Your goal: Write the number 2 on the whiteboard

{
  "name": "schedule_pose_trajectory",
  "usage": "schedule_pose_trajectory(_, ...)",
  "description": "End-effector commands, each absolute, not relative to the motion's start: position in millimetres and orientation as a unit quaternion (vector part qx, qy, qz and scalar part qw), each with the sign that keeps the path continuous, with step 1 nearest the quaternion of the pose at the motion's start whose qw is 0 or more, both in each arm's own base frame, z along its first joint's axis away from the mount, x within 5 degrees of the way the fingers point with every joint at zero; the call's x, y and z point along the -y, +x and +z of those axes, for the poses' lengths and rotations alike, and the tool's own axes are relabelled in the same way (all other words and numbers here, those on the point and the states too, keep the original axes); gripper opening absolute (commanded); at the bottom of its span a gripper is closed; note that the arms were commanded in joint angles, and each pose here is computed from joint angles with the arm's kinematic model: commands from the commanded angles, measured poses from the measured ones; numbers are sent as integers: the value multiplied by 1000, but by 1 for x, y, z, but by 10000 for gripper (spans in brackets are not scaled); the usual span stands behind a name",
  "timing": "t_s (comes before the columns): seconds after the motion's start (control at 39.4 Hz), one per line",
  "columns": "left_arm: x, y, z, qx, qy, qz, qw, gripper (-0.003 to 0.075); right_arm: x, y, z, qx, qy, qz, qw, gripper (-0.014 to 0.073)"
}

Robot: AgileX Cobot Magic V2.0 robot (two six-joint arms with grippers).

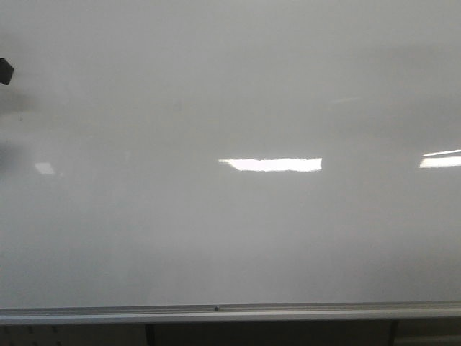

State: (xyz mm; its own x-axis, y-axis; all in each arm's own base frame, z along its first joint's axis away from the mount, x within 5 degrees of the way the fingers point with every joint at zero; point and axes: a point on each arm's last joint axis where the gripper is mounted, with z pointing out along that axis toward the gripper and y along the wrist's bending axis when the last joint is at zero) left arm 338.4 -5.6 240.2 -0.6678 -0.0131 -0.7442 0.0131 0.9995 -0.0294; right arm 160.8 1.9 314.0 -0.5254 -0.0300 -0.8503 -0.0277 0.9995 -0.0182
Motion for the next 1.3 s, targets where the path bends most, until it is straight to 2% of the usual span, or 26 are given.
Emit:
schedule_pose_trajectory(0.0,7,342,267,-884,-2,-18,467,48,-2,164,331,-847,-17,-2,532,579)
schedule_pose_trajectory(0.1,7,341,267,-889,2,-16,457,7,-3,164,332,-850,-15,2,527,579)
schedule_pose_trajectory(0.25,10,327,280,-911,37,-8,410,6,-3,160,342,-865,-18,7,502,579)
schedule_pose_trajectory(0.46,36,303,312,-927,162,-5,338,6,-11,159,357,-893,-62,33,445,579)
schedule_pose_trajectory(0.64,69,274,336,-910,299,-18,287,6,-25,168,370,-899,-144,78,406,579)
schedule_pose_trajectory(0.81,103,241,351,-867,413,-46,275,6,-49,181,378,-875,-258,116,392,579)
schedule_pose_trajectory(1.02,141,207,360,-801,523,-98,276,6,-91,183,380,-824,-411,135,366,579)
schedule_pose_trajectory(1.27,175,180,361,-751,590,-121,271,6,-141,179,393,-743,-539,155,365,579)
